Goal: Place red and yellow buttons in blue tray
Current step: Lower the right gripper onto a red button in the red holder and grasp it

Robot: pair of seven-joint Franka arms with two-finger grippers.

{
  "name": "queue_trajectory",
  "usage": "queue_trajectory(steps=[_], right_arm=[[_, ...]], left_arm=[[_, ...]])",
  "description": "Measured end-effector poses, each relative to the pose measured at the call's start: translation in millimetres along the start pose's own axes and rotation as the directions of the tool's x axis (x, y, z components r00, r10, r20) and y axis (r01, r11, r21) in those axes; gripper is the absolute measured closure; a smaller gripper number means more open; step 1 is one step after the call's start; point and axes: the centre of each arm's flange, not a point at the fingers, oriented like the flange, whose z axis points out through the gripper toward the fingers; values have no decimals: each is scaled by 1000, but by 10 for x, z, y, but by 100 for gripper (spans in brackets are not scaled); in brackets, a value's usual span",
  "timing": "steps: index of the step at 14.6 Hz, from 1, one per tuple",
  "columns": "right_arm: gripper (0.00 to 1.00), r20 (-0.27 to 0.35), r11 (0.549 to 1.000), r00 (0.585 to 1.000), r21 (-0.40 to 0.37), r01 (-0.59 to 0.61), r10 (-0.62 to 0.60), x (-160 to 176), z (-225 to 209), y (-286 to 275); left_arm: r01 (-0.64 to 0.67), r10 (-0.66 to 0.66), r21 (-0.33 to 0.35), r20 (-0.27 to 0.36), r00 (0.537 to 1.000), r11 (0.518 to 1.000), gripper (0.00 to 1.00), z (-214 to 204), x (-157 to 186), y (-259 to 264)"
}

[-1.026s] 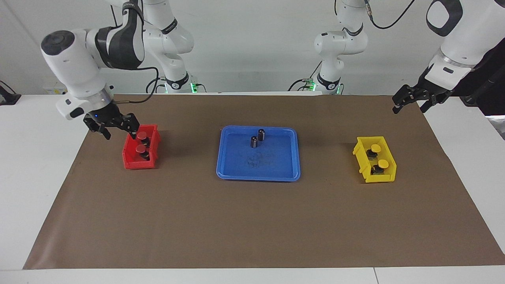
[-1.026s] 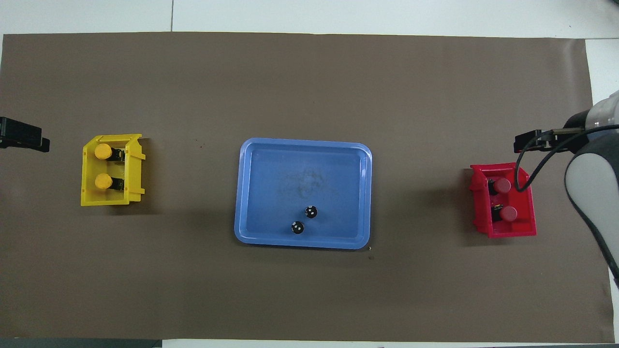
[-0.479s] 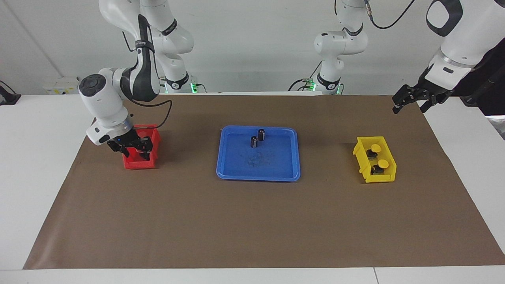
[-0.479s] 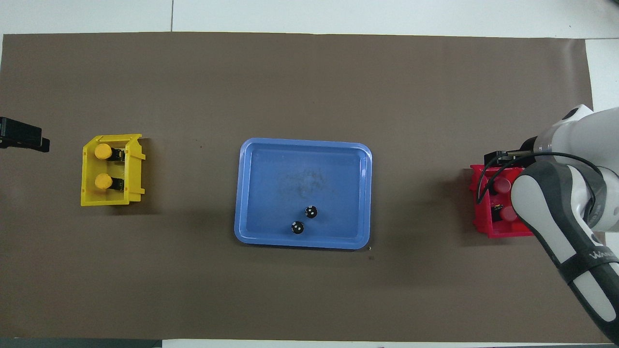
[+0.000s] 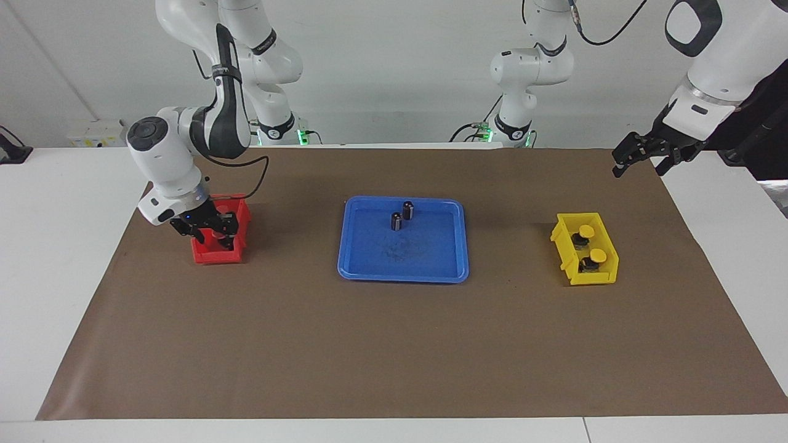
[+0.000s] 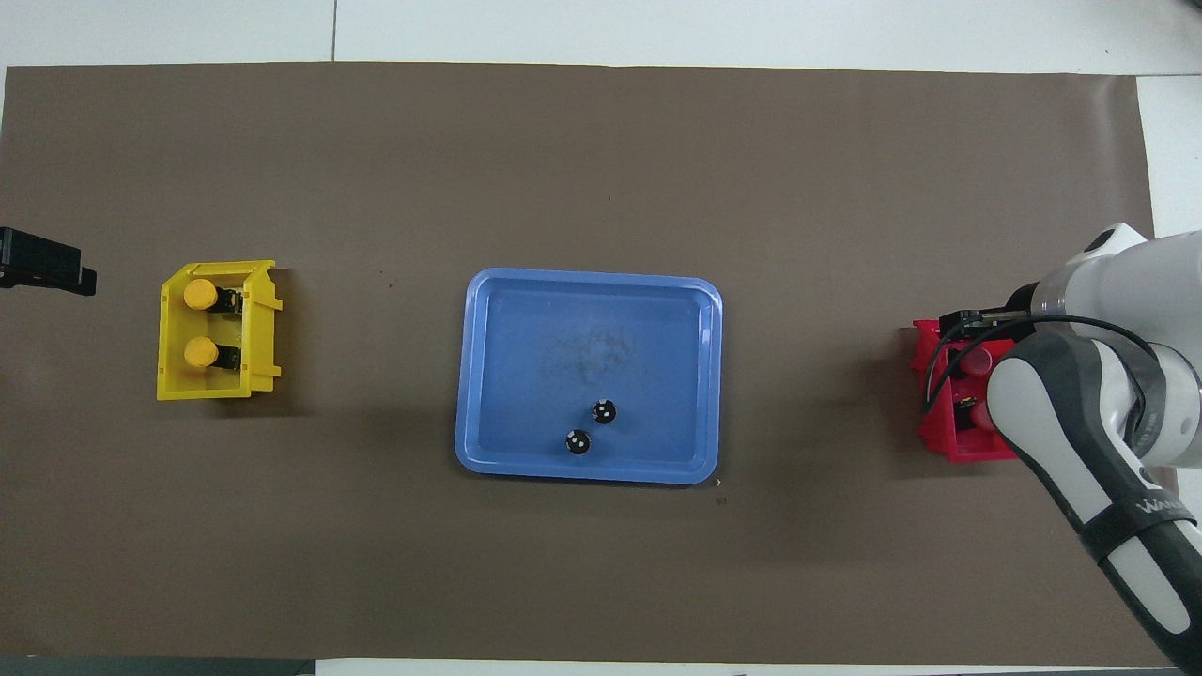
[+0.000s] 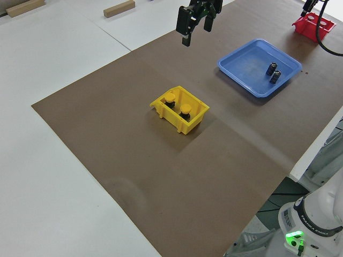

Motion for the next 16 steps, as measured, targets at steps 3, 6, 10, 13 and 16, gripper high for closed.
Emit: queue_trajectory(steps=[3,6,10,13,16], right_arm=[[27,4,1000,1000,0,6,-6,-35,16,105],[28,11,1000,1000,1,9,-9,-63,40,89],[28,15,1000,1000,2,17,-17,-80,55,44],[28,22,1000,999,4,31,-31,-109,92,44],[28,23,999,999,4,36,-36,-126,98,56]], left_arm=[[0,0,0,0,1000,1000,0,0,0,0],[0,0,0,0,1000,1000,0,0,0,0],[0,0,0,0,1000,1000,0,0,0,0],[0,0,0,0,1000,1000,0,0,0,0],[0,0,0,0,1000,1000,0,0,0,0]])
